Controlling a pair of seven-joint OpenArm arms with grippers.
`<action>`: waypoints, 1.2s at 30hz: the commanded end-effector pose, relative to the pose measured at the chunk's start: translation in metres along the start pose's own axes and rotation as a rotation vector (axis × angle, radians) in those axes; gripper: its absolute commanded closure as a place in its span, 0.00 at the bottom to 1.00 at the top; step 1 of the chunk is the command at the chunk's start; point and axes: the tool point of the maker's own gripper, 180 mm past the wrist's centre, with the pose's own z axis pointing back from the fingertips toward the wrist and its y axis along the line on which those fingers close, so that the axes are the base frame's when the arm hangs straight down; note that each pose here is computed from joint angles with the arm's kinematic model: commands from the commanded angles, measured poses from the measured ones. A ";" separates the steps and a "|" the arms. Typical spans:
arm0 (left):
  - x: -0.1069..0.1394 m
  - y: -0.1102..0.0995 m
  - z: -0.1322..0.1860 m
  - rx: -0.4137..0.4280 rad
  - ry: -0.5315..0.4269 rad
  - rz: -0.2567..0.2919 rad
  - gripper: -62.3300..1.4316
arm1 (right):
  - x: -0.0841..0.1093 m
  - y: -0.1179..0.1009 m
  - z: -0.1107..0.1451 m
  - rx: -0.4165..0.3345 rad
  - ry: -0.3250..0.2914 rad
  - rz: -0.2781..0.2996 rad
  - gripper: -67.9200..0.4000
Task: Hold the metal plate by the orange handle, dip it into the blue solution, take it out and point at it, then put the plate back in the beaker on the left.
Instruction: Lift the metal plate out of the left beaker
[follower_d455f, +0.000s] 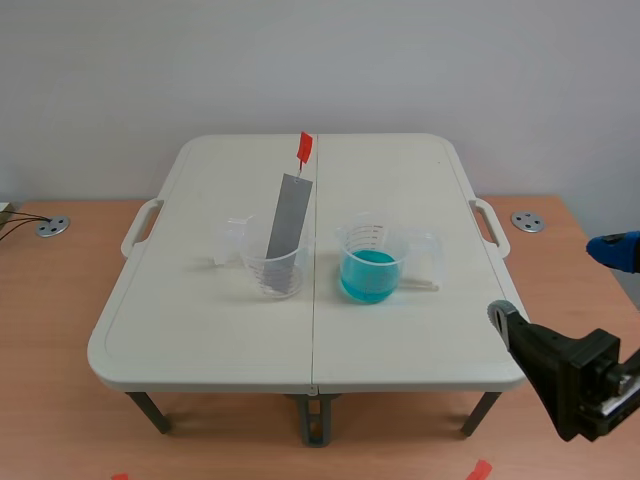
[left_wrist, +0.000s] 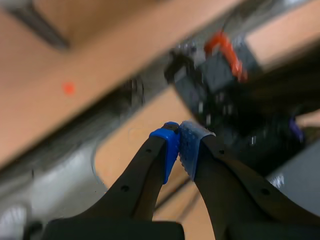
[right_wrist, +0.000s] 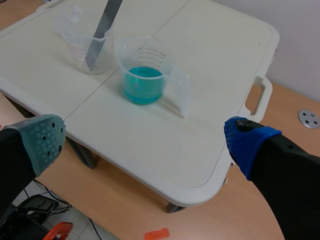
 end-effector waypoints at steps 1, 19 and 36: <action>-0.006 -0.001 -0.003 -0.001 -0.001 0.022 0.95 | 0.015 -0.002 -0.003 -0.002 -0.050 0.009 0.02; -0.133 0.002 -0.026 0.005 0.244 0.127 0.95 | 0.046 -0.006 -0.025 0.004 -0.159 0.001 0.02; -0.184 -0.026 -0.037 -0.013 0.317 0.196 0.95 | 0.062 -0.005 -0.076 0.051 -0.207 -0.023 0.02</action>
